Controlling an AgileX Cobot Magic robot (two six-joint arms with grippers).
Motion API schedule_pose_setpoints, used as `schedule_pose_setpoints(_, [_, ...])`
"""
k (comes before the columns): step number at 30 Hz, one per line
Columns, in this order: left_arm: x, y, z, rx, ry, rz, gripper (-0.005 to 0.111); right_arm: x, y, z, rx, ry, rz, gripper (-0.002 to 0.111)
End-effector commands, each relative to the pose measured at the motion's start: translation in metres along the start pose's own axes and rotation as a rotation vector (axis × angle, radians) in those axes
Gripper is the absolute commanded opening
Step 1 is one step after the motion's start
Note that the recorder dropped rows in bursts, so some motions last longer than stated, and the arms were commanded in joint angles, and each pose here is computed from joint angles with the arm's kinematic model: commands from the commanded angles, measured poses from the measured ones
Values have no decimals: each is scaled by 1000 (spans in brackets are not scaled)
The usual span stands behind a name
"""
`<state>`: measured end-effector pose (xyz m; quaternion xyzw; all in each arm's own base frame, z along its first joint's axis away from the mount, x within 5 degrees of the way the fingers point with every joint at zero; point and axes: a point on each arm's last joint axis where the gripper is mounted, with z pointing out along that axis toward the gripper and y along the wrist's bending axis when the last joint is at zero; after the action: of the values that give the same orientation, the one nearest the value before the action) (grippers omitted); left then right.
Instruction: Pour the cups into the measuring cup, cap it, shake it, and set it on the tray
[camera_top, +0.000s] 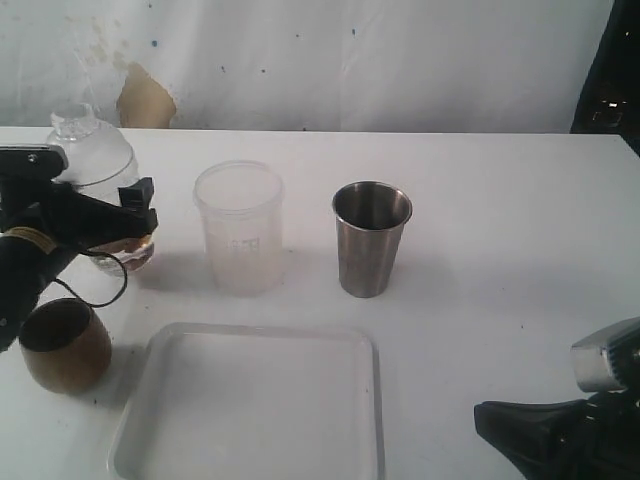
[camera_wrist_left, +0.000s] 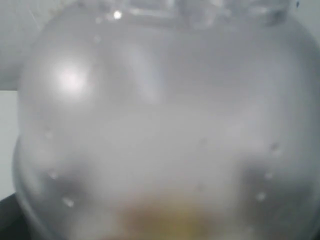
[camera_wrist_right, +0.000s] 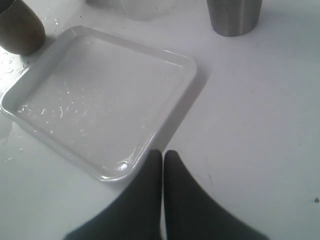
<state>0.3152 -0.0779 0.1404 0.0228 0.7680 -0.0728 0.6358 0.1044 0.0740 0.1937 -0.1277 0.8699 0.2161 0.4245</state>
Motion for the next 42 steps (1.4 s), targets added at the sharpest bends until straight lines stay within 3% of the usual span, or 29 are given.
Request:
schedule_pose_setpoints(1, [-38, 4, -33, -42, -8, 10, 0, 0, -1, -1, 3, -13, -1, 0])
schedule_pose_setpoints(5, [-61, -5, -59, 56, 122, 96, 0, 0, -1, -1, 2, -15, -1, 0])
schedule_pose_setpoints(8, [-83, 1, -76, -16, 59, -193, 0, 1, -1, -1, 5, -7, -1, 0])
schedule_pose_setpoints(9, [-86, -4, -79, 25, 45, -191, 0, 1, -1, -1, 5, -7, -1, 0])
schedule_pose_setpoints(10, [-93, -31, -86, 253, 12, 89, 0, 1, -1, -1, 5, -5, -1, 0])
schedule_pose_setpoints(11, [-92, -43, -91, 355, 11, 251, 0, 1, -1, -1, 5, -5, -1, 0])
schedule_pose_setpoints(13, [-101, -33, -94, 262, 34, 134, 0, 1, -1, -1, 5, -5, -1, 0])
schedule_pose_setpoints(14, [-105, -4, -93, 45, 41, -59, 0, 1, -1, -1, 5, -5, -1, 0])
schedule_pose_setpoints(16, [-107, 27, -98, -200, 41, -313, 0, 2, -2, -1, 8, 5, -1, 0])
schedule_pose_setpoints(17, [-109, 23, -100, -169, 47, -245, 0, 2, -2, -1, 8, 3, -1, 0])
schedule_pose_setpoints(18, [-112, 2, -101, 13, 80, 85, 0, 1, -1, -1, 7, 0, -1, 0])
schedule_pose_setpoints(19, [-112, -8, -102, 94, 97, 238, 0, 1, -1, -1, 6, -3, -1, 0])
schedule_pose_setpoints(20, [-114, -13, -103, 113, 79, 198, 0, 1, -1, -1, 5, -6, -1, 0])
schedule_pose_setpoints(24, [-119, 16, -102, -90, 56, -210, 0, 2, -2, -1, 11, 12, -1, 0])
schedule_pose_setpoints(26, [-118, -18, -103, 149, 99, 263, 0, 1, -1, -1, 5, -6, -2, 0])
schedule_pose_setpoints(27, [-116, -27, -105, 208, 107, 357, 0, 1, -1, -1, 4, -8, -2, 0])
schedule_pose_setpoints(28, [-116, -29, -105, 213, 95, 330, 0, 0, -1, -1, 4, -10, -2, 0])
schedule_pose_setpoints(30, [-121, -12, -102, 105, 76, 118, 0, 1, -1, -1, 6, -4, -2, 0])
schedule_pose_setpoints(31, [-124, 11, -100, -52, 62, -201, 0, 2, -2, -1, 10, 10, -2, 0])
schedule_pose_setpoints(32, [-123, 19, -100, -102, 61, -305, 0, 2, -2, -1, 11, 13, -2, 0])
schedule_pose_setpoints(33, [-123, 14, -100, -68, 64, -237, 0, 2, -2, -1, 8, 5, -2, 0])
schedule_pose_setpoints(34, [-120, -10, -102, 98, 87, 120, 0, 1, -1, -1, 7, 2, -2, 0])
schedule_pose_setpoints(35, [-116, -19, -103, 166, 113, 298, 0, 1, -1, -1, 7, 0, -2, 0])
schedule_pose_setpoints(36, [-114, -23, -104, 198, 124, 360, 0, 1, -1, -1, 6, -2, -2, 0])
schedule_pose_setpoints(38, [-119, -6, -101, 90, 108, 68, 0, 1, -1, -1, 6, -2, -2, 0])
schedule_pose_setpoints(39, [-122, 17, -100, -49, 87, -244, 0, 2, -2, -1, 10, 8, -2, 0])
schedule_pose_setpoints(40, [-123, 22, -100, -86, 74, -329, 0, 3, -2, -1, 11, 13, -2, 0])
schedule_pose_setpoints(41, [-125, 20, -100, -68, 60, -283, 0, 3, -2, -1, 11, 13, -2, 0])
schedule_pose_setpoints(42, [-126, 12, -100, -7, 56, -132, 0, 2, -2, -1, 9, 7, -2, 0])
